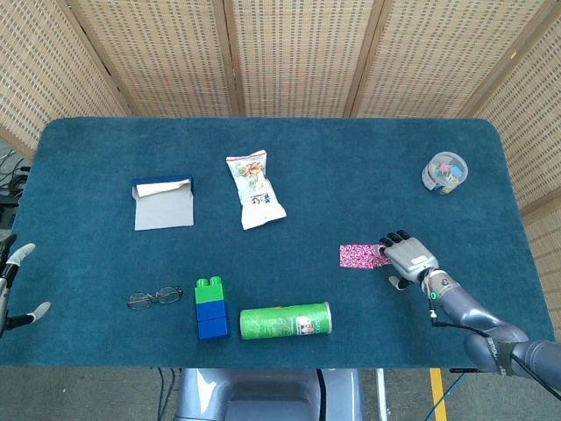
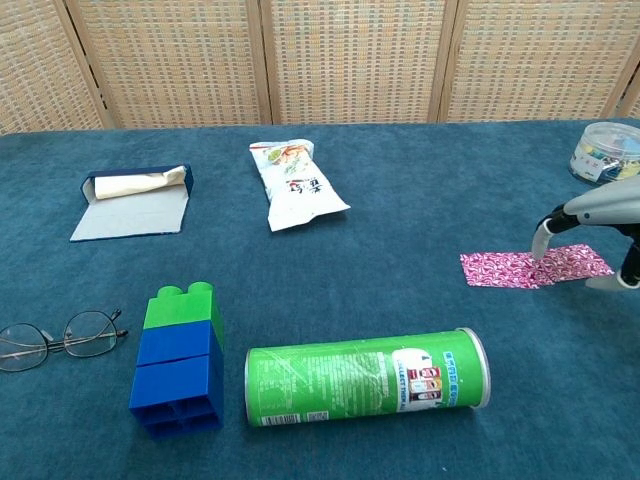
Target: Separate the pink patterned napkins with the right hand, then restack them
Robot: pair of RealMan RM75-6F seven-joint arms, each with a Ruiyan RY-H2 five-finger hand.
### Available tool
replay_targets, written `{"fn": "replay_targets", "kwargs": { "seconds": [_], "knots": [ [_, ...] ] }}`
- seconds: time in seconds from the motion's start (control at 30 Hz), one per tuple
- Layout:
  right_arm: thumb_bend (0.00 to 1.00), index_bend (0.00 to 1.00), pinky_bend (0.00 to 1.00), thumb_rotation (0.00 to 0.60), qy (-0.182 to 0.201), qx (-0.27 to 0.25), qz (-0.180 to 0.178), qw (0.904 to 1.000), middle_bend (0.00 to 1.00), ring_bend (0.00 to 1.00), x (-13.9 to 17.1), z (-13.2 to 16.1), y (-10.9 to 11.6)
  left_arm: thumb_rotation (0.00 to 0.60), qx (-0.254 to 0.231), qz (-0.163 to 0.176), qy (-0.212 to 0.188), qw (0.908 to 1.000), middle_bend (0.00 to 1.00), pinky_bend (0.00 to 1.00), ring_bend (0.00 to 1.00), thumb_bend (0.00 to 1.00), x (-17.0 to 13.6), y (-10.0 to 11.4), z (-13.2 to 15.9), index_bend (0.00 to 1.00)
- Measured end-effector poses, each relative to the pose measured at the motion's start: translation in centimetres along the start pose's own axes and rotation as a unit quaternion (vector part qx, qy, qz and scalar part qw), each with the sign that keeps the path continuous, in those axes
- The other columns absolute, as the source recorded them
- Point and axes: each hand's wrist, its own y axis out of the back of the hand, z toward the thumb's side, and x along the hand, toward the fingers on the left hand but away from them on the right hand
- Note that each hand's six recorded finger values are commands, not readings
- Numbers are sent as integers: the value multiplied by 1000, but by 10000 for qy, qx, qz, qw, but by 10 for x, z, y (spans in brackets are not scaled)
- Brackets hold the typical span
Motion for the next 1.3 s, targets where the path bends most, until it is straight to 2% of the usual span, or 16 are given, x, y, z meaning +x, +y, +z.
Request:
{"fn": "replay_targets", "kwargs": {
  "seconds": [0.37,1.3],
  "knots": [
    [466,200,34,600,73,41,4,10000,123,0,-18,14,3,600,11,-13,43,10000,0,0,0,46,-1,0,-3,121],
    [466,200,29,600,249,247,81,9994,123,0,-7,32,-11,600,-3,-25,44,10000,0,0,0,47,-3,0,-4,121]
  ]
}}
